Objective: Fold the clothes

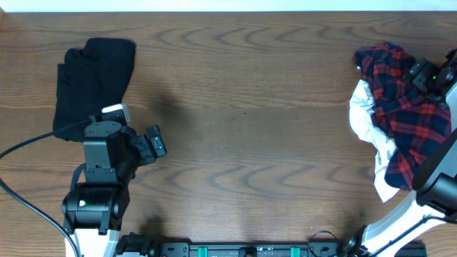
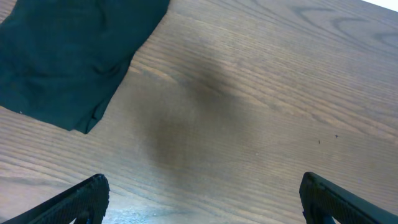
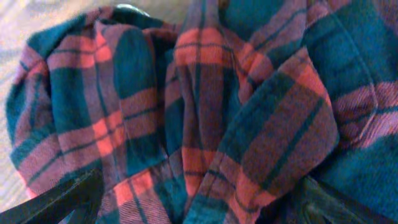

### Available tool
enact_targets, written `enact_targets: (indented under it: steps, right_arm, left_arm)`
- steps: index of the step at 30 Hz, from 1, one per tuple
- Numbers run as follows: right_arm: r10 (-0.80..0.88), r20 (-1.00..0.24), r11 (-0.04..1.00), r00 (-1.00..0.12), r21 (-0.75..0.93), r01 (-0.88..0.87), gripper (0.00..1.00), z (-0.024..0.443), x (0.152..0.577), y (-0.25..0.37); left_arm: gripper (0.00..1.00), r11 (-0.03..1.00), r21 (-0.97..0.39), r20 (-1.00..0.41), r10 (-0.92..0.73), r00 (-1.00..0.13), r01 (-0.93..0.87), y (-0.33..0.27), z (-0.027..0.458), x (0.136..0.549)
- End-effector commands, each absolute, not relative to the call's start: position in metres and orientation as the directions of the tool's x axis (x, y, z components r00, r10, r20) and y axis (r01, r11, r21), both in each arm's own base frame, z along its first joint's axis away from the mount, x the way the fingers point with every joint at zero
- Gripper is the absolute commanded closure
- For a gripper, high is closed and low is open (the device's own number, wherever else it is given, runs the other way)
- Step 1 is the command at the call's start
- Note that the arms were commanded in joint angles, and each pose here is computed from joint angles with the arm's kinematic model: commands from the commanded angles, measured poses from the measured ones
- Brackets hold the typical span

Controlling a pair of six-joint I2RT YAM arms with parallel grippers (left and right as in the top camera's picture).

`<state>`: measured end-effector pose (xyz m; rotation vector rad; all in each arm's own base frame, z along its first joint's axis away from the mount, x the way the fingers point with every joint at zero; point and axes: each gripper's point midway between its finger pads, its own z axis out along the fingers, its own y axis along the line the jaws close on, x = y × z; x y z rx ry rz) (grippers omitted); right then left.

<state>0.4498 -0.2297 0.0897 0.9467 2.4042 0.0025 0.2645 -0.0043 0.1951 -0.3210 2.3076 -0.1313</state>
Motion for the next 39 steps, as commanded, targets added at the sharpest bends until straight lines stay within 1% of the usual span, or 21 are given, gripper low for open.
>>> enact_targets:
  steps: [1,5,9,14,17,18,21,23,24,25,27,30,33,35,39]
  right_arm:
    - [0.633,-0.512,0.748,-0.581,0.212,0.629,0.08,0.097,0.457,-0.232]
    - [0.632,-0.517,0.742,-0.578,0.189,0.643,0.12,0.096,0.455,-0.236]
    - [0.637,-0.5,0.738,-0.587,0.173,0.653,0.14,0.085,0.453,-0.237]
    - [0.656,-0.462,0.724,-0.597,0.164,0.67,0.27,0.068,0.449,-0.236]
    - [0.662,-0.458,0.719,-0.593,0.166,0.675,0.32,0.067,0.448,-0.237]
    - [0.663,-0.458,0.718,-0.592,0.165,0.676,0.36,0.067,0.448,-0.237]
    - [0.666,-0.455,0.716,-0.591,0.165,0.679,0.53,0.067,0.446,-0.239]
    - [0.667,-0.453,0.714,-0.591,0.164,0.681,0.73,0.066,0.445,-0.239]
    - [0.667,-0.453,0.714,-0.591,0.164,0.68,0.85,0.066,0.445,-0.239]
    - [0.667,-0.453,0.714,-0.591,0.164,0.68,0.92,0.066,0.445,-0.239]
    - [0.667,-0.453,0.715,-0.592,0.165,0.679,0.99,0.067,0.446,-0.239]
    - [0.665,-0.46,0.717,-0.589,0.17,0.676,0.99,0.072,0.446,-0.238]
    - [0.655,-0.494,0.722,-0.572,0.188,0.666,0.99,0.094,0.448,-0.237]
    - [0.637,-0.535,0.736,-0.555,0.21,0.643,0.99,0.119,0.451,-0.234]
    - [0.527,-0.653,0.831,-0.544,0.263,0.489,0.99,0.192,0.459,-0.209]
  left_arm:
    - [0.02,0.963,-0.198,-0.719,-0.271,-0.64,-0.184,-0.005,0.206,0.266]
    - [0.02,0.963,-0.198,-0.719,-0.271,-0.64,-0.184,-0.005,0.206,0.266]
    - [0.02,0.963,-0.198,-0.719,-0.271,-0.64,-0.184,-0.005,0.206,0.266]
    - [0.02,0.963,-0.198,-0.719,-0.271,-0.64,-0.184,-0.005,0.206,0.266]
    - [0.02,0.963,-0.198,-0.719,-0.271,-0.64,-0.184,-0.005,0.206,0.266]
    - [0.02,0.963,-0.198,-0.719,-0.271,-0.64,-0.184,-0.005,0.206,0.266]
    - [0.02,0.963,-0.198,-0.719,-0.271,-0.64,-0.184,-0.005,0.206,0.266]
    - [0.02,0.963,-0.198,-0.719,-0.271,-0.64,-0.184,-0.005,0.206,0.266]
    - [0.02,0.963,-0.198,-0.719,-0.271,-0.64,-0.184,-0.005,0.206,0.266]
    - [0.02,0.963,-0.198,-0.719,-0.271,-0.64,-0.184,-0.005,0.206,0.266]
    - [0.02,0.963,-0.198,-0.719,-0.271,-0.64,-0.184,-0.005,0.206,0.266]
    - [0.02,0.963,-0.198,-0.719,-0.271,-0.64,-0.184,-0.005,0.207,0.267]
    - [0.02,0.963,-0.198,-0.719,-0.271,-0.64,-0.184,-0.005,0.206,0.266]
    - [0.02,0.963,-0.198,-0.719,-0.27,-0.64,-0.184,-0.005,0.207,0.267]
    - [0.02,0.963,-0.198,-0.719,-0.271,-0.64,-0.184,-0.005,0.207,0.267]
